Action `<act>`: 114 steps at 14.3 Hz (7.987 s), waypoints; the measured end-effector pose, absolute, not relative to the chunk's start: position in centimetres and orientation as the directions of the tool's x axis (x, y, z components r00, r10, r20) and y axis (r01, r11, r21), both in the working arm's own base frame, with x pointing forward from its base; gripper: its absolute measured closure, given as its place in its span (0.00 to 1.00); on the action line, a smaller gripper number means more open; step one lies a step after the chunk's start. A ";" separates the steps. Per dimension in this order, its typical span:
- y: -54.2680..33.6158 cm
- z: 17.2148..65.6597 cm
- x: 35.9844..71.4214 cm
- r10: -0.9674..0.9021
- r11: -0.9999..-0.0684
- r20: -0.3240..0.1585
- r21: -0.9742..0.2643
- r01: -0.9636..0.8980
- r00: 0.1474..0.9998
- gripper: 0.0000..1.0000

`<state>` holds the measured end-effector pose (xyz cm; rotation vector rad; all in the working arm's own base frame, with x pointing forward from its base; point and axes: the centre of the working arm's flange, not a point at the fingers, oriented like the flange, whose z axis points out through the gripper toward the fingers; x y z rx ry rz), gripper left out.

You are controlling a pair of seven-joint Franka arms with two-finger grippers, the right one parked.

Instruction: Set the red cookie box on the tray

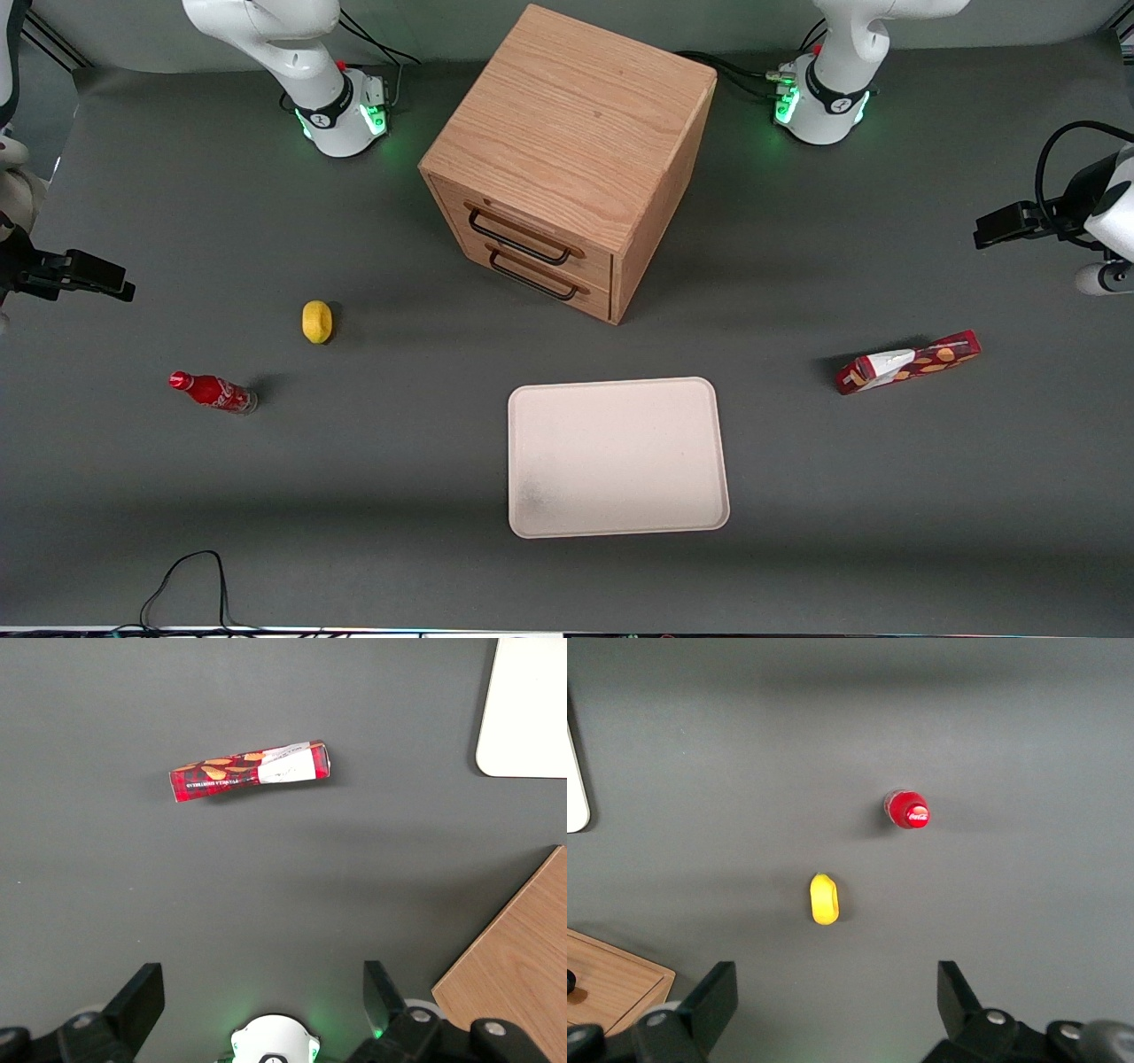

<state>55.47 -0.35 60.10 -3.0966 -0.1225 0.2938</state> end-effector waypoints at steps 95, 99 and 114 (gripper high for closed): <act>-24.9 55.1 62.2 -0.108 -0.989 -0.027 0.106 -0.105 0.994 0.96; -31.5 49.8 66.5 -0.021 -0.993 -0.008 0.116 -0.020 1.000 0.96; -33.7 25.7 71.1 -0.005 -1.000 0.005 -0.006 -0.005 1.000 0.96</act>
